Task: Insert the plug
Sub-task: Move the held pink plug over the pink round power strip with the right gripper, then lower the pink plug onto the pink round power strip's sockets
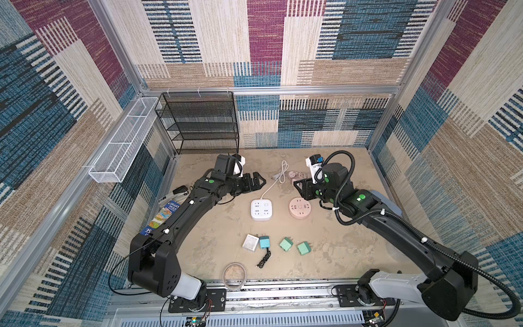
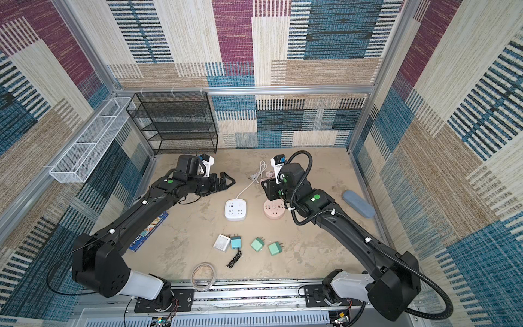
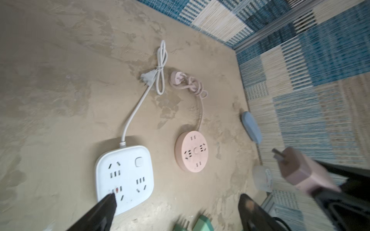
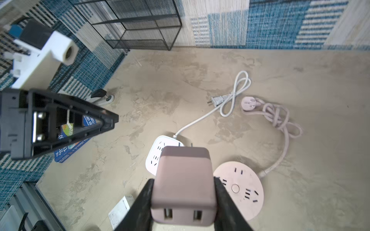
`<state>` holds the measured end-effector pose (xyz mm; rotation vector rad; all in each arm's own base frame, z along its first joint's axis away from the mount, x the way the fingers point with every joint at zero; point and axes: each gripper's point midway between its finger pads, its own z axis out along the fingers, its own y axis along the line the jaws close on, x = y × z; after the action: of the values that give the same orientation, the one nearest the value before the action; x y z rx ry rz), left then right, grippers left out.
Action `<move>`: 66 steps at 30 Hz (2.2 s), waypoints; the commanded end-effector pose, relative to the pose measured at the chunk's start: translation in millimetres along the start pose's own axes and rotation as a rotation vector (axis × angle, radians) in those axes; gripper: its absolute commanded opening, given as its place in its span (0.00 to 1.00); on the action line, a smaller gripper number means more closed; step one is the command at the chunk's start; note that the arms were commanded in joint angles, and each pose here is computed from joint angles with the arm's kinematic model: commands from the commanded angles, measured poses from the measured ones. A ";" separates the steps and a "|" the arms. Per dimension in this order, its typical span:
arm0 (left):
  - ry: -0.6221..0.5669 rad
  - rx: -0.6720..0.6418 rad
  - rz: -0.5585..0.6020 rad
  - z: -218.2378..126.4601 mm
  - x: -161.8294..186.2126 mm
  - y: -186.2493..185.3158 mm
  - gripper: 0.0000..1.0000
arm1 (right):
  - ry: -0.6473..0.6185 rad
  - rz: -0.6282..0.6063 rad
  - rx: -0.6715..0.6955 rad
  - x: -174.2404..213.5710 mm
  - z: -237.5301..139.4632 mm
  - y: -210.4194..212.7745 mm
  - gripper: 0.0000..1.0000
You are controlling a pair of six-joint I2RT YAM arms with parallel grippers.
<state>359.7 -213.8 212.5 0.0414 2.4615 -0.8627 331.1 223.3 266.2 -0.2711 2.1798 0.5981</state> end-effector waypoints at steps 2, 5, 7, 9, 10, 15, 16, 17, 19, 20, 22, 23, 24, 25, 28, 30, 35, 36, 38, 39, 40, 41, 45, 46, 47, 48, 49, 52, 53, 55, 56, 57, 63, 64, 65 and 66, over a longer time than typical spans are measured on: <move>0.131 -0.157 0.055 0.9 29.5 28.4 0.99 | 0.121 0.074 0.072 6.1 3.5 -25.7 0.00; 0.195 -0.194 0.099 3.0 47.0 33.4 0.99 | 0.149 0.113 0.104 1.4 6.8 -44.8 0.00; 0.181 -0.300 0.163 -1.3 53.6 43.8 0.99 | 0.185 0.121 0.125 3.6 13.3 -56.4 0.00; 0.173 -0.408 0.212 -7.8 57.9 53.7 0.99 | 0.253 0.101 0.143 11.8 23.8 -64.1 0.00; 0.179 -0.432 0.228 -9.1 61.7 55.2 0.99 | 0.304 0.101 0.155 20.2 30.8 -67.8 0.00; 0.177 -0.437 0.258 -14.2 77.2 52.3 0.99 | 0.386 0.117 0.155 34.2 53.4 -72.4 0.00; 0.169 -0.428 0.268 -16.0 79.0 49.3 0.99 | 0.394 0.117 0.151 35.1 55.8 -72.3 0.00; 0.165 -0.412 0.274 -16.7 81.4 46.0 0.99 | 0.405 0.117 0.149 37.0 58.6 -72.5 0.00; 0.159 -0.364 0.282 -17.2 85.3 36.7 0.99 | 0.436 0.119 0.158 41.1 64.3 -75.0 0.00; 0.159 -0.333 0.283 -17.2 87.5 31.6 0.99 | 0.454 0.121 0.156 43.3 67.4 -75.4 0.00; 0.155 -0.296 0.284 -17.9 90.5 25.7 0.99 | 0.488 0.124 0.161 47.1 73.0 -76.9 0.00; 0.157 -0.285 0.285 -18.3 92.3 24.3 0.99 | 0.504 0.124 0.168 49.2 75.0 -78.7 0.00; 0.156 -0.275 0.285 -17.4 93.3 22.9 0.99 | 0.515 0.123 0.176 50.3 76.4 -80.2 0.00; 0.156 -0.265 0.284 -16.9 94.9 21.7 0.99 | 0.528 0.122 0.185 51.5 77.2 -81.8 0.00; 0.153 -0.241 0.285 -15.1 97.6 19.5 0.99 | 0.550 0.118 0.203 54.2 78.8 -85.3 0.00; 0.158 -0.224 0.285 -13.2 98.9 17.3 0.99 | 0.576 0.116 0.215 60.6 79.2 -87.8 0.00; 0.157 -0.201 0.285 -10.7 99.2 13.4 0.99 | 0.648 0.117 0.249 79.4 82.0 -96.4 0.00; 0.154 -0.200 0.284 -10.1 98.8 13.3 0.99 | 0.649 0.118 0.249 79.9 83.0 -96.3 0.00; 0.154 -0.196 0.284 -9.2 98.7 12.7 0.99 | 0.634 0.119 0.254 77.1 84.2 -97.5 0.00; 0.156 -0.196 0.284 -8.7 99.1 12.9 0.99 | 0.631 0.120 0.253 76.8 85.2 -97.1 0.00; 0.157 -0.192 0.283 -8.1 99.3 12.5 0.99 | 0.632 0.122 0.250 77.9 86.1 -97.3 0.00; 0.159 -0.187 0.283 -7.4 99.8 11.8 0.99 | 0.637 0.124 0.244 79.4 87.3 -96.4 0.00; 0.169 -0.183 0.278 -4.5 101.8 12.5 0.99 | 0.661 0.125 0.255 87.4 92.2 -99.1 0.00; 0.171 -0.184 0.277 -4.4 102.6 12.9 0.99 | 0.666 0.123 0.266 89.1 92.7 -100.3 0.00; 0.167 -0.185 0.277 -4.7 102.4 13.1 0.99 | 0.664 0.121 0.272 88.6 93.3 -100.7 0.00; 0.165 -0.184 0.277 -4.5 102.3 13.2 0.99 | 0.664 0.121 0.276 88.8 93.9 -101.0 0.00; 0.160 -0.183 0.277 -5.4 101.3 12.7 0.99 | 0.666 0.122 0.276 89.4 94.8 -100.4 0.00; 0.157 -0.181 0.278 -6.5 100.9 12.1 0.99 | 0.676 0.122 0.277 92.8 96.3 -99.0 0.00; 0.155 -0.181 0.278 -6.7 100.8 11.9 0.99 | 0.678 0.122 0.279 93.7 97.2 -98.5 0.00; 0.152 -0.182 0.280 -6.7 100.2 11.9 0.99 | 0.683 0.121 0.280 96.1 99.3 -98.0 0.00; 0.153 -0.181 0.279 -6.6 100.5 12.0 0.99 | 0.666 0.116 0.273 88.9 101.5 -94.4 0.00; 0.152 -0.178 0.281 -6.6 100.4 11.5 0.99 | 0.661 0.114 0.273 87.6 102.7 -93.2 0.00; 0.151 -0.180 0.278 -6.9 101.0 12.1 0.99 | 0.654 0.111 0.295 86.0 105.9 -95.5 0.00; 0.152 -0.180 0.278 -6.7 101.2 12.3 0.99 | 0.657 0.112 0.296 86.6 106.2 -95.8 0.00; 0.150 -0.179 0.279 -7.0 101.1 12.2 0.99 | 0.658 0.110 0.295 86.4 105.9 -95.3 0.00; 0.150 -0.179 0.279 -7.1 101.1 12.2 0.99 | 0.660 0.110 0.299 87.2 106.0 -96.2 0.00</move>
<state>269.5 -212.0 156.9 0.3764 2.6061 -0.5237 379.7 195.6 108.2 -0.2207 2.9167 0.2645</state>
